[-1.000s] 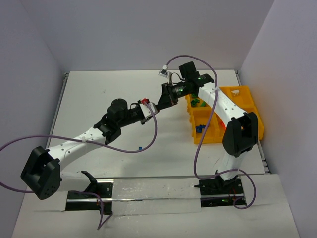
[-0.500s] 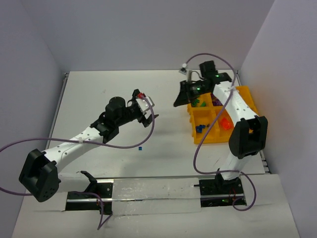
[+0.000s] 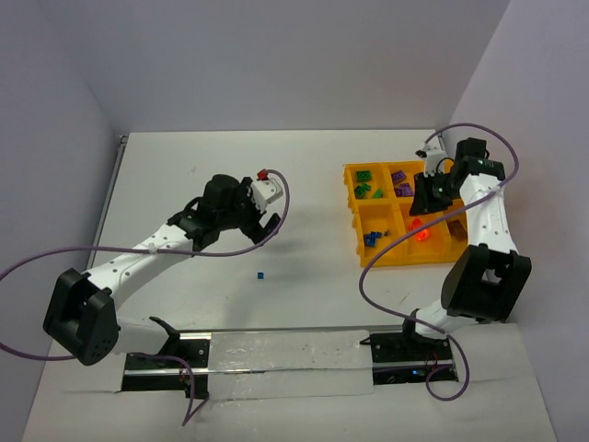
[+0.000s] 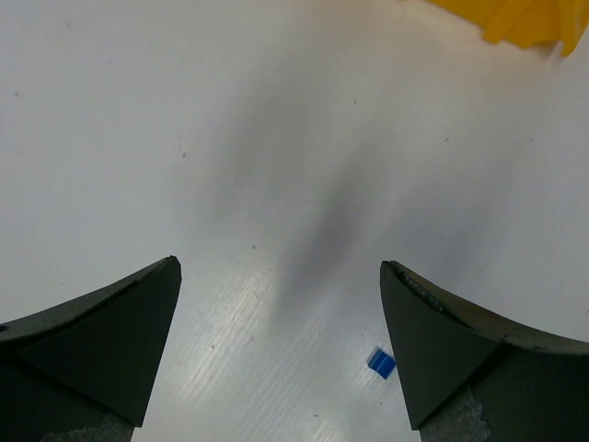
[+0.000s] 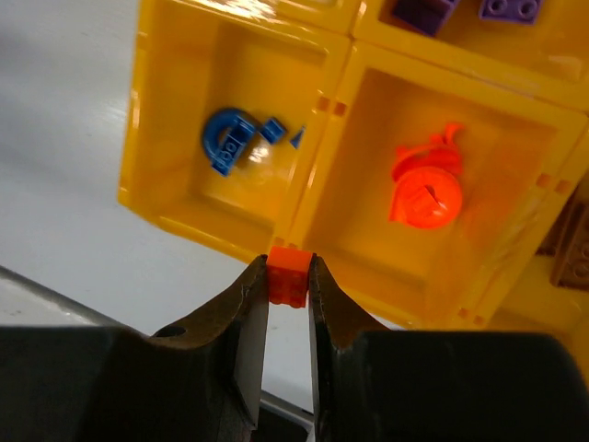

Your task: Sort the legos into containers by color

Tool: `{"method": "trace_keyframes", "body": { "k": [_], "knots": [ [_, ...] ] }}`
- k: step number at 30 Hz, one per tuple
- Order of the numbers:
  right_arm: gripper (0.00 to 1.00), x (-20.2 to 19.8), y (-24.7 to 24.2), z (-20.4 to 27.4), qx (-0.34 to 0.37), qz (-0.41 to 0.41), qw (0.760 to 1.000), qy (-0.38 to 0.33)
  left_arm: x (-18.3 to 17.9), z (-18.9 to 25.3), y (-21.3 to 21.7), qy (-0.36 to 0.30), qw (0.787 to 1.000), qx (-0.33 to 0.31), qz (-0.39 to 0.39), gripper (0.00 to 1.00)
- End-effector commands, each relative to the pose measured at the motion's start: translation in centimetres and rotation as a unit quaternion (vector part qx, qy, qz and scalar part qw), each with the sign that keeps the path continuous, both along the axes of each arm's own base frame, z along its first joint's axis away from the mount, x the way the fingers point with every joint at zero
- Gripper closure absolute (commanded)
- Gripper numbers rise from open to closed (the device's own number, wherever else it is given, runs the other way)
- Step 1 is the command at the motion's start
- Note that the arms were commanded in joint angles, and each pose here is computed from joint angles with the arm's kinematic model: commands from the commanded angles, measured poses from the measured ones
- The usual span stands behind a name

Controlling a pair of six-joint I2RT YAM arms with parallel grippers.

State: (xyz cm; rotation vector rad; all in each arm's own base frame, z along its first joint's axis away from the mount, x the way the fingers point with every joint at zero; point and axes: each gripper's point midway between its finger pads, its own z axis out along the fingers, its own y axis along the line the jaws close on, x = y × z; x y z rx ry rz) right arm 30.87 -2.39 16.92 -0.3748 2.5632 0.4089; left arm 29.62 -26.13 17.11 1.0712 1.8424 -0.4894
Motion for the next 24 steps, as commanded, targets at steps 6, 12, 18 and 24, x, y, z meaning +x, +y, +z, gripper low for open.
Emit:
{"method": "trace_keyframes", "body": {
  "k": [6,12,18,24],
  "knots": [
    [0.76,1.6,-4.9,-2.8,-0.120,-0.046,0.991,0.022,0.4,-1.7,2.4,0.045,0.998,0.037,0.006,0.01],
    [0.44,2.2,-5.6,-3.4,-0.133,-0.055,0.989,0.031,-1.9,-3.3,3.0,0.050,0.996,0.057,-0.051,0.06],
    [0.34,2.5,-5.1,-3.2,-0.118,-0.056,0.991,0.031,-5.1,-5.7,3.1,0.071,0.986,0.072,-0.135,0.16],
    [0.33,2.9,-3.5,-1.4,-0.089,-0.053,0.995,0.007,-7.3,-7.1,3.3,0.067,0.975,0.072,-0.200,0.29]
  ]
}}
